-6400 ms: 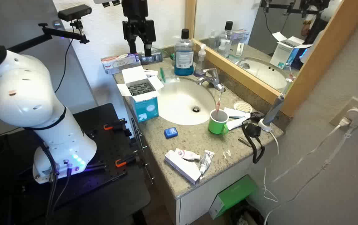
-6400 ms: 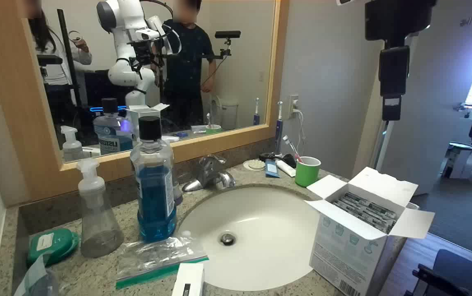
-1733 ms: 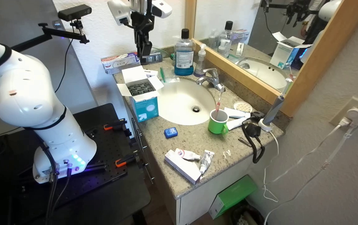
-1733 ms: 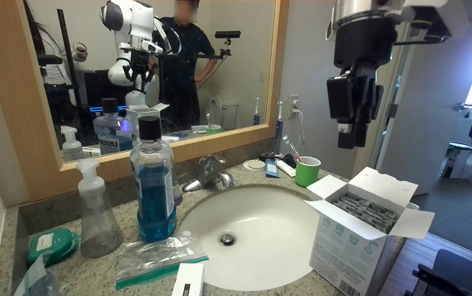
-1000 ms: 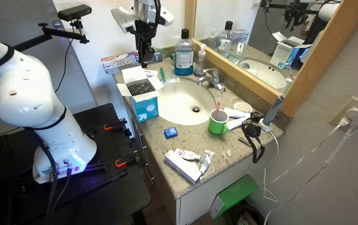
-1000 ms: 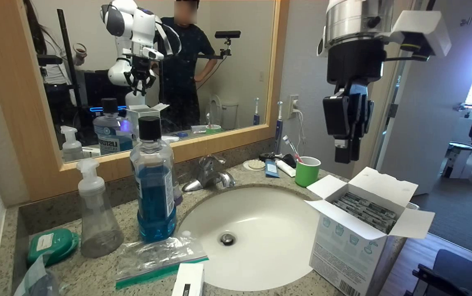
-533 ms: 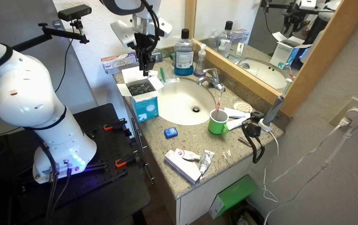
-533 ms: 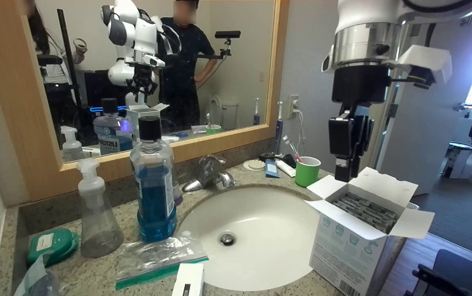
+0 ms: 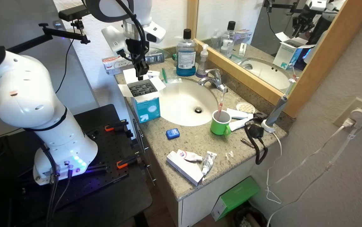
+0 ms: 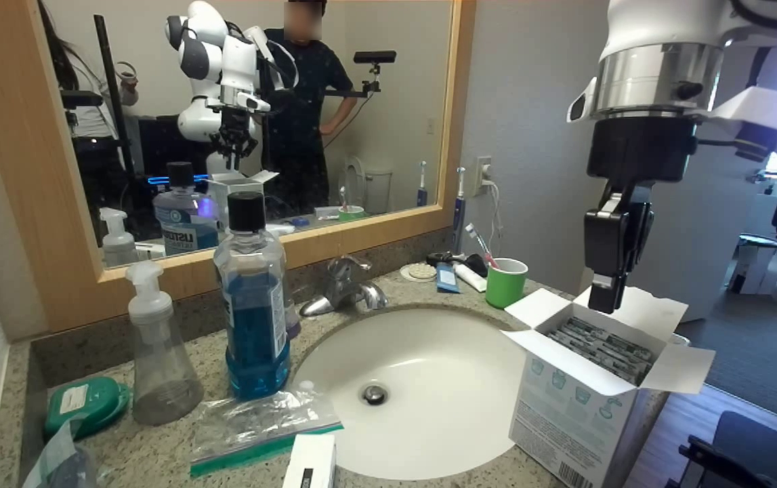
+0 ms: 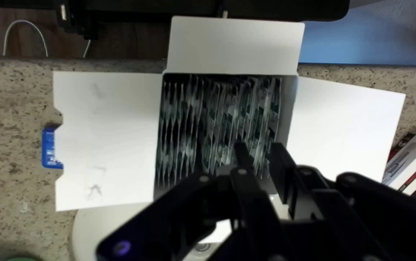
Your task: Remove two things from the box and put them on the left of the sink
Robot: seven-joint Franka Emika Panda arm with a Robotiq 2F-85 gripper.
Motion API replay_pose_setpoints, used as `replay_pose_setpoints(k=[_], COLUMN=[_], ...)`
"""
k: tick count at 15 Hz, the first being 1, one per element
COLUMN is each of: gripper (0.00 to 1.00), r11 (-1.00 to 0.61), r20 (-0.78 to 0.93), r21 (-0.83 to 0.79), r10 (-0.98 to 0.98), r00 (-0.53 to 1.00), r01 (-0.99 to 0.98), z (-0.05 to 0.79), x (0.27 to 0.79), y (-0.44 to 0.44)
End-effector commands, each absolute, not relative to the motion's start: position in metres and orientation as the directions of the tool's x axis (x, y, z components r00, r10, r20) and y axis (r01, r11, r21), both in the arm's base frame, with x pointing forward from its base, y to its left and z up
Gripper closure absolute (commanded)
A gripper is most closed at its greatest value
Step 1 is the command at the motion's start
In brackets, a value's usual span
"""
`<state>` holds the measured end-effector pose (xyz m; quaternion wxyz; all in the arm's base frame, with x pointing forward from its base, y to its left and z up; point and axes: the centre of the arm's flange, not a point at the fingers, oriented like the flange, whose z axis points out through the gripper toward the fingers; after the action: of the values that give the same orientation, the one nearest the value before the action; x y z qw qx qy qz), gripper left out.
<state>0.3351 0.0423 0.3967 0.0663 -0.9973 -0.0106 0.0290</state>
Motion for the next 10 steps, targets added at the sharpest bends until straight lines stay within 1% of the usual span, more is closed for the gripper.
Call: replay_pose_setpoints(k=[1, 2, 3, 4, 5, 6, 7, 8, 9, 10], gripper=[0.69, 0.77, 0.72, 0.85, 0.67, 0.65, 0.69, 0.66, 0.67, 0.66], r11=[-0.99, -0.99, -0.989, -0.988, -0.987, -0.986, -0.985, -0.985, -0.986, -0.987], r20=[-0.02, -0.021, -0.023, -0.024, -0.029, -0.034, -0.041, -0.047, -0.054, -0.061], r21=[-0.125, -0.122, -0.121, -0.124, -0.127, -0.132, -0.134, -0.137, -0.138, -0.137], r10=[0.067, 0.078, 0.092, 0.1, 0.107, 0.11, 0.112, 0.108, 0.103, 0.096], r00=[0.998, 0.997, 0.996, 0.995, 0.994, 0.993, 0.993, 0.993, 0.993, 0.993], r01=[0.064, 0.075, 0.088, 0.096, 0.103, 0.105, 0.106, 0.101, 0.095, 0.087], z=[0.407, 0.407, 0.407, 0.406, 0.404, 0.402, 0.399, 0.396, 0.393, 0.389], x=[0.332, 0.333, 0.335, 0.337, 0.339, 0.341, 0.342, 0.344, 0.346, 0.348], y=[0.056, 0.059, 0.063, 0.066, 0.068, 0.069, 0.067, 0.065, 0.062, 0.059])
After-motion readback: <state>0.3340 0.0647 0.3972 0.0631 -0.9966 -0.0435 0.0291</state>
